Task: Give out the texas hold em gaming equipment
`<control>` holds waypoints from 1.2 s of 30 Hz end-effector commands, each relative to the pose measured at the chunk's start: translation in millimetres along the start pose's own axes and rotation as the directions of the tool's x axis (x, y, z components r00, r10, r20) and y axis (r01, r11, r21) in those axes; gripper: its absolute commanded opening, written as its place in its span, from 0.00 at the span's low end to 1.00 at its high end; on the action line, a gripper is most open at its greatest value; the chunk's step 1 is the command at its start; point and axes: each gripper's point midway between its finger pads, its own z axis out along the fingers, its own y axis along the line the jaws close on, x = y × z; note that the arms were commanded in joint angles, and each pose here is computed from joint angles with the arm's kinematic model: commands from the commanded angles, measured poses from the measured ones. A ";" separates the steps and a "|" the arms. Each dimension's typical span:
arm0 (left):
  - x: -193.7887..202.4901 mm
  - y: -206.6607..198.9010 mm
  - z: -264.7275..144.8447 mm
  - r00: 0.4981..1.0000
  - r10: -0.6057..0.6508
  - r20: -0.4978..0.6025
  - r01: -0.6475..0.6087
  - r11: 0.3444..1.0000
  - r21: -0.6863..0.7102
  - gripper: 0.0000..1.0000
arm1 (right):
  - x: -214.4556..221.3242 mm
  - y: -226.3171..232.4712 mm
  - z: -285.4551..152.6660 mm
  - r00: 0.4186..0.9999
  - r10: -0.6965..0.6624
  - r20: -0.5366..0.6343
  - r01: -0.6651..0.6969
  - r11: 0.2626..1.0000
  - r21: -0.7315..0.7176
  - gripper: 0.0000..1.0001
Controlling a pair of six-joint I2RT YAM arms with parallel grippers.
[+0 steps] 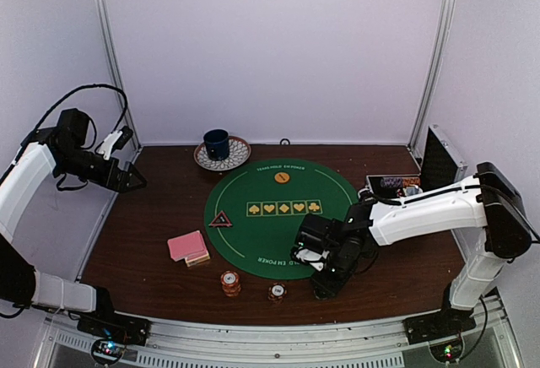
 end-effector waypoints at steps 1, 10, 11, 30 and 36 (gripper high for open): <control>-8.7 -3.5 -8.1 0.999 0.024 0.037 -0.024 1.000 0.003 0.98 | -1.9 0.0 -9.2 1.000 -0.008 0.025 0.007 1.000 0.012 0.35; -9.6 -4.3 -9.7 0.999 0.029 0.043 -0.029 1.000 0.001 0.98 | -18.3 -0.1 -41.9 0.996 -0.024 0.080 0.022 0.999 0.030 0.19; -9.5 -4.4 -9.5 0.999 0.028 0.042 -0.028 1.000 0.003 0.97 | -21.1 0.9 -48.0 0.996 -0.028 0.090 0.025 0.999 0.030 0.19; -5.7 -5.5 -6.5 0.999 0.022 0.032 -0.022 1.000 0.017 0.98 | -201.8 -142.0 -104.6 0.904 0.169 0.394 -0.257 0.949 0.182 0.13; -5.9 -6.6 -5.7 0.999 0.022 0.032 -0.023 0.999 0.027 0.98 | -247.0 -201.6 -74.5 0.887 0.210 0.412 -0.320 0.922 0.219 0.12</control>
